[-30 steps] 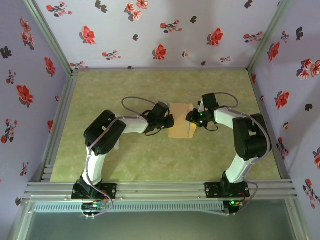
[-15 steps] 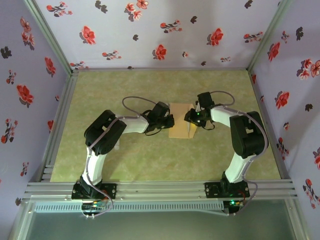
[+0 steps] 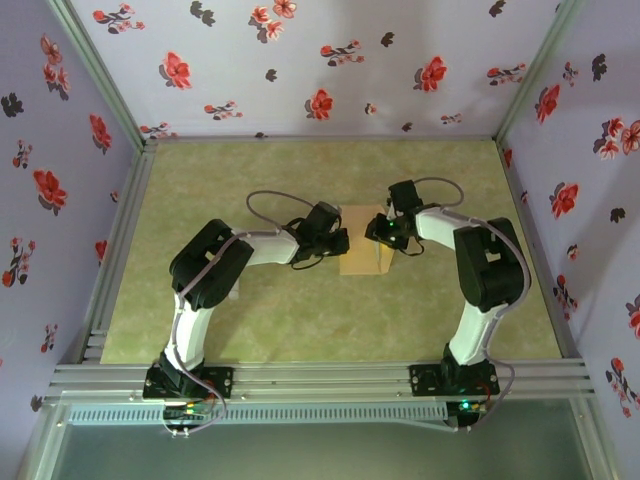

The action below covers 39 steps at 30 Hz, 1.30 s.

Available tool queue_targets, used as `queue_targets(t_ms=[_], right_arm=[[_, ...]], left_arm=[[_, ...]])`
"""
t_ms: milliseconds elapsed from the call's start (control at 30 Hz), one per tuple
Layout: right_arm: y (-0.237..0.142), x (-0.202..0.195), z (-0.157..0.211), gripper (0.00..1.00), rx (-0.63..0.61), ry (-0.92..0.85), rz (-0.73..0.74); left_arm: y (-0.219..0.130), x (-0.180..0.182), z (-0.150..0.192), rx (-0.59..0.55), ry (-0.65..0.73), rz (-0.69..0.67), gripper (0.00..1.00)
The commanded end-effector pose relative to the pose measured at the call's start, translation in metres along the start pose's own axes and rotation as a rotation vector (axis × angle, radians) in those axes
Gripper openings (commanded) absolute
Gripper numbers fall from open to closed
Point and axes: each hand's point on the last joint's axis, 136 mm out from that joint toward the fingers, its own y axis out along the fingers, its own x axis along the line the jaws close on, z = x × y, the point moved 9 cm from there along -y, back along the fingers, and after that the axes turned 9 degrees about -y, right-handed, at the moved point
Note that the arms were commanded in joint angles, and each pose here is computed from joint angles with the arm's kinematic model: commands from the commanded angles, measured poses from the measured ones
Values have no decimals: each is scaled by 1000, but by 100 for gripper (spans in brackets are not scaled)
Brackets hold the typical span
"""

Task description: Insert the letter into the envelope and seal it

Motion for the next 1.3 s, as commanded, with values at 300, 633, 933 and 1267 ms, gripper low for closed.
queue_targets(t_ms=[300, 633, 933, 1267], right_arm=[[15, 22, 5, 37, 32, 6, -52], [23, 29, 12, 37, 46, 44, -90], [29, 29, 16, 37, 65, 74, -108], [26, 25, 21, 37, 67, 59, -66]], left_arm=[[19, 23, 21, 101, 36, -105, 0], [20, 24, 21, 101, 41, -106, 0], [21, 24, 22, 102, 45, -107, 0], [16, 23, 21, 106, 75, -114, 0]])
